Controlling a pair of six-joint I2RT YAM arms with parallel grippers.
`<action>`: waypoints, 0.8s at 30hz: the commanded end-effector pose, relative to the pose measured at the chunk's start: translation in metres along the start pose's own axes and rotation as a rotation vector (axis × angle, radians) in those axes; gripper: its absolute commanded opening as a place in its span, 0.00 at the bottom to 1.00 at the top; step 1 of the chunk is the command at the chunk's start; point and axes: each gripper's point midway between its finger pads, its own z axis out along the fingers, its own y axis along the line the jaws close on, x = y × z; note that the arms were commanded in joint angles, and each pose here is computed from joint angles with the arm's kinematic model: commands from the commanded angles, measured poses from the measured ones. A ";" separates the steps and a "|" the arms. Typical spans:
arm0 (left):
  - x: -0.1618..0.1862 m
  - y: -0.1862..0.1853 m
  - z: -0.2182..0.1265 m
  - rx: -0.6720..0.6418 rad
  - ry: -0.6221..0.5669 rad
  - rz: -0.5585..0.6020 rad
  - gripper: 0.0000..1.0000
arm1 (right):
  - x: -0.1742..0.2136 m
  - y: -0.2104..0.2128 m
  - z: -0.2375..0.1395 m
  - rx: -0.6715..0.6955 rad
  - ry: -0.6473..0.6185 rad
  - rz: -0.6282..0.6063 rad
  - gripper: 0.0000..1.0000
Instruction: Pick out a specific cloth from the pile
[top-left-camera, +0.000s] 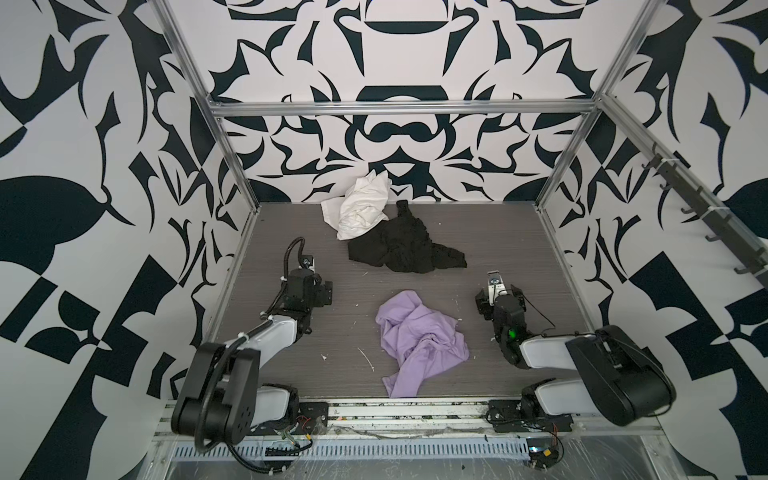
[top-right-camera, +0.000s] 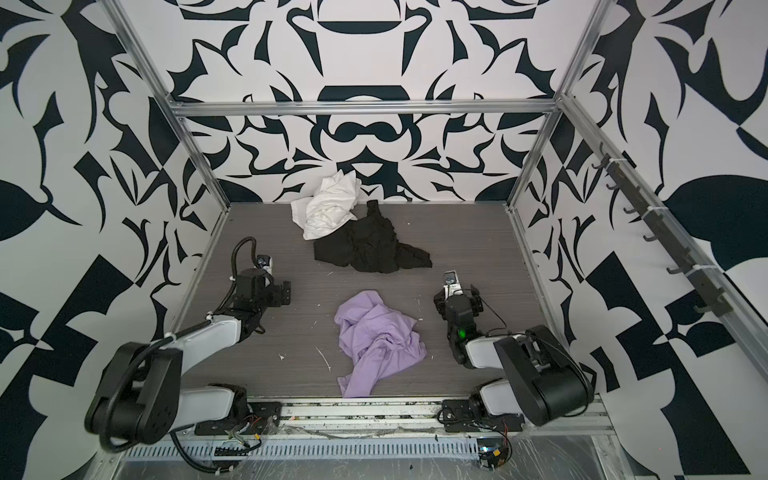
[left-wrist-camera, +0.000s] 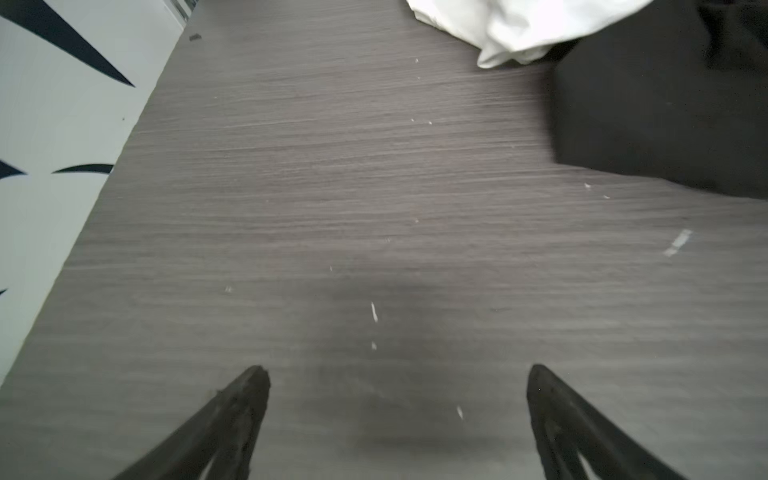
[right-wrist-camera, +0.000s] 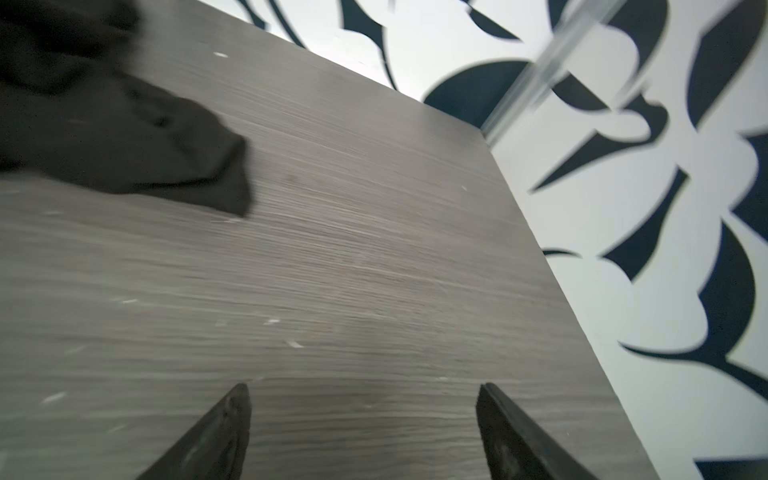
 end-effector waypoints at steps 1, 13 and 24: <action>-0.049 -0.004 -0.004 0.062 -0.244 0.001 0.99 | -0.045 -0.007 0.009 -0.005 -0.173 0.163 0.87; -0.032 0.016 0.028 0.075 -0.226 -0.092 0.99 | -0.030 -0.014 0.042 0.028 -0.039 0.196 1.00; -0.034 0.017 0.023 0.072 -0.246 -0.097 1.00 | -0.029 -0.008 0.051 -0.048 0.001 0.218 1.00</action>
